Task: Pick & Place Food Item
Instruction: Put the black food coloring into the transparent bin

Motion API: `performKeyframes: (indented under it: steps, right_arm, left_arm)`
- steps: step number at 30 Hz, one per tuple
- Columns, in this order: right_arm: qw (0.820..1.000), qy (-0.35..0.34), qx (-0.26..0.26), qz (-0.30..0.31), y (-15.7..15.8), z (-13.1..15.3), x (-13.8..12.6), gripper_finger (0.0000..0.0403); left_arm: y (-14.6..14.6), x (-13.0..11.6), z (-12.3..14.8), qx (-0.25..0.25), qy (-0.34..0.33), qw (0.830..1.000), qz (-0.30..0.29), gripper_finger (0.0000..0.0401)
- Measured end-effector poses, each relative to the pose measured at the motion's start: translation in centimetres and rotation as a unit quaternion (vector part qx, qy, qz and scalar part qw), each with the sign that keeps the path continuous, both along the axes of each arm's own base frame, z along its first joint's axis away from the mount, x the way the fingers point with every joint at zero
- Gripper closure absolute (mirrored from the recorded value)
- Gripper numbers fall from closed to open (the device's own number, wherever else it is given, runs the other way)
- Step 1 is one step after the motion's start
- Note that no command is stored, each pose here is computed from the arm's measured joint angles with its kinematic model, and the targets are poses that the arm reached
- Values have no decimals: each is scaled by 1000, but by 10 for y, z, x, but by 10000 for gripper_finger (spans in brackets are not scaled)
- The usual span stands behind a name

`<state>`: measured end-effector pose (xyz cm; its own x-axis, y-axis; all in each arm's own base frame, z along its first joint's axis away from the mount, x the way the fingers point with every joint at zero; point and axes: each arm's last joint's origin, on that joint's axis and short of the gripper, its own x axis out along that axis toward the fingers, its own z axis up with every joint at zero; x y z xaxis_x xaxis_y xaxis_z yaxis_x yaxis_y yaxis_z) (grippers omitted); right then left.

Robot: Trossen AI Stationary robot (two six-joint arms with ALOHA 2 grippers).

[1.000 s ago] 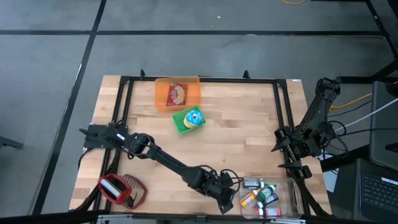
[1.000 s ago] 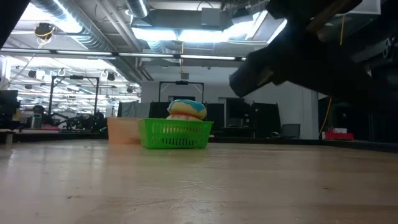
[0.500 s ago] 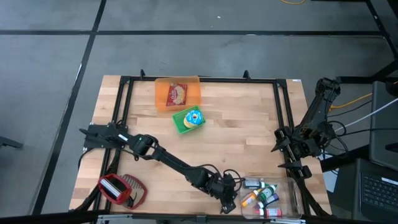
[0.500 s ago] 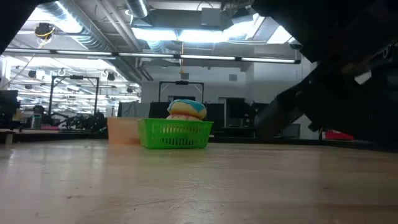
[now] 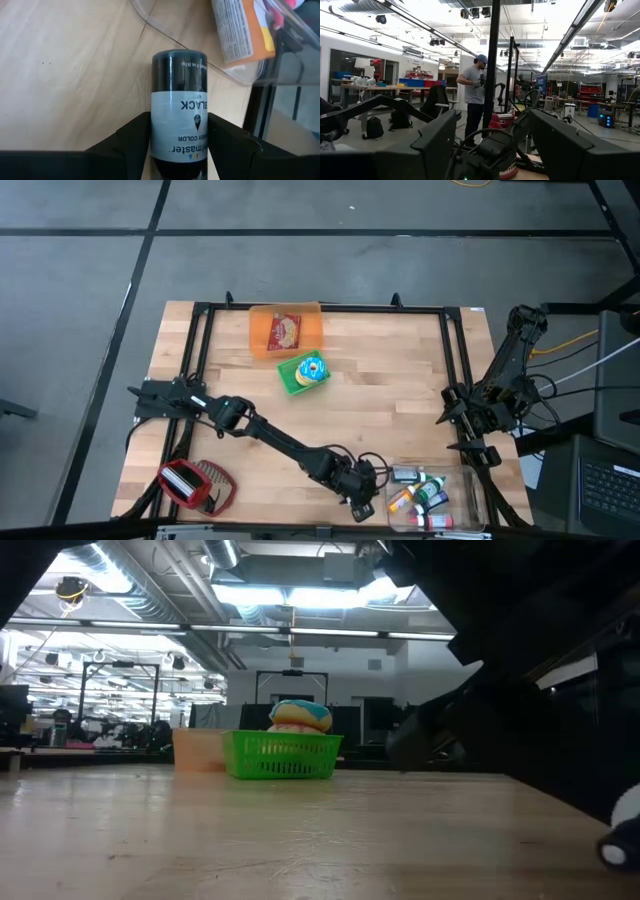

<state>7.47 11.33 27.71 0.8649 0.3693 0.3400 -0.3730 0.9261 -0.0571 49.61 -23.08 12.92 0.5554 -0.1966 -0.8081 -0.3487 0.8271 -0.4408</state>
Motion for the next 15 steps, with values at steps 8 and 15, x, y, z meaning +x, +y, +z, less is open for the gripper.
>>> performKeyframes:
  steps: [8,15]
  right_arm:
    - [1000,0,0,0,0,0,0,151]
    - [1000,0,0,0,0,0,0,151]
  left_arm:
    - [4,-1,-2,30,6,999,-24,231]
    - [8,-2,10,66,-13,997,-32,281]
